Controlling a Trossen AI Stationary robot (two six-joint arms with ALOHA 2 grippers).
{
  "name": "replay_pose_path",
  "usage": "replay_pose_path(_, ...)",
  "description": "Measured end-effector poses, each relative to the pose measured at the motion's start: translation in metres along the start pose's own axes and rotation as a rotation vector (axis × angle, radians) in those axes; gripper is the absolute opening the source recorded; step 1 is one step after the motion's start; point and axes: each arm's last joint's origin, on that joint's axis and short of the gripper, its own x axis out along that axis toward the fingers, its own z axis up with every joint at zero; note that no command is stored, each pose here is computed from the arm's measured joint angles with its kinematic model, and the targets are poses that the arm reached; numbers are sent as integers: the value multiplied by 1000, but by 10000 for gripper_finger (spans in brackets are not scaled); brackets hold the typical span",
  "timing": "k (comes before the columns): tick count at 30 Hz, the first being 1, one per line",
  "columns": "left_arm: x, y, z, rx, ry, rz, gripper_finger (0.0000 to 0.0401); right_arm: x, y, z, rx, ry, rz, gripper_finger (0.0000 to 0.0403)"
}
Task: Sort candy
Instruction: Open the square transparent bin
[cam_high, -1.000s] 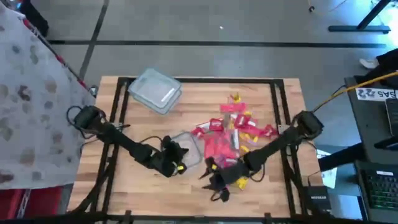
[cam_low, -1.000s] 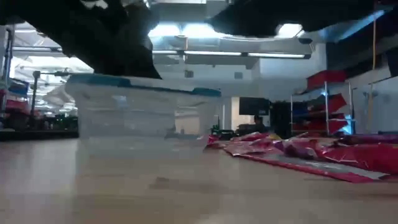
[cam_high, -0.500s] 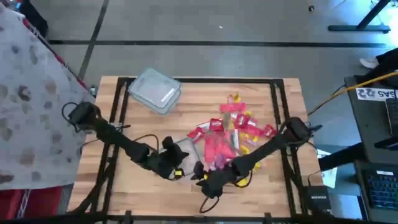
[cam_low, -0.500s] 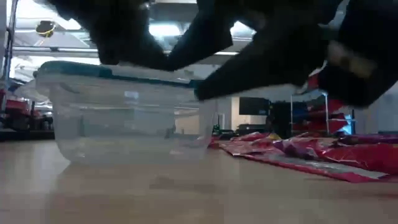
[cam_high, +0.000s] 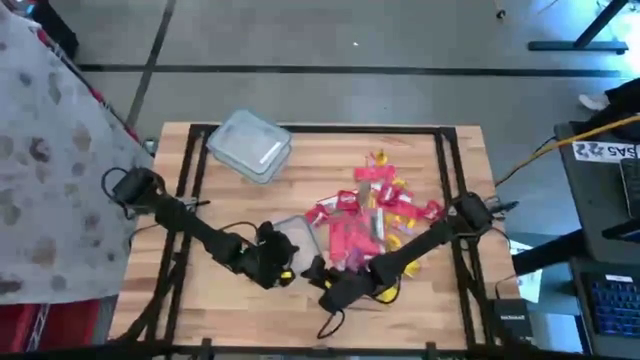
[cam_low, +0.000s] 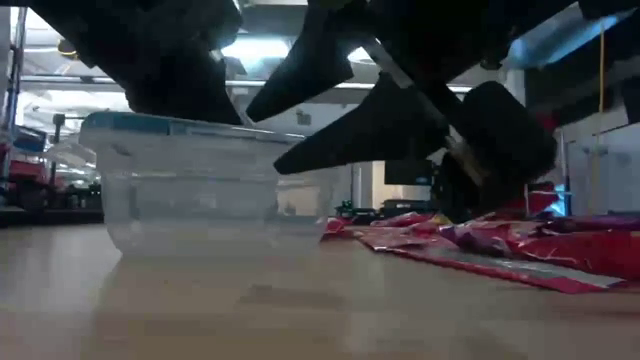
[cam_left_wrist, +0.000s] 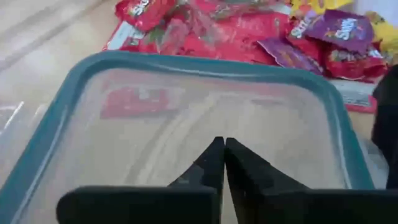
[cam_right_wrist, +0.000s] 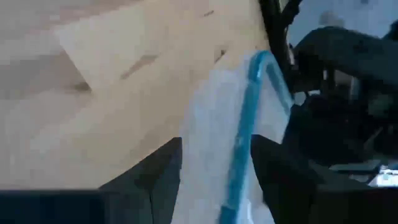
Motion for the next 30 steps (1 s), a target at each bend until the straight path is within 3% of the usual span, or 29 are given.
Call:
replay_pose_path(8, 0, -1, 0, 7, -8, -10, 0, 0, 0, -1, 2, 45, -35, 160)
replay_pose_path(19, 0, 0, 1, -12, -21, 3, 0, -3, -6, 1, 90, 59, -104, 9)
replay_pose_path(30, -9, 0, 9, 14, -34, -26, 0, -10, -13, 18, 164, 68, -166, 1)
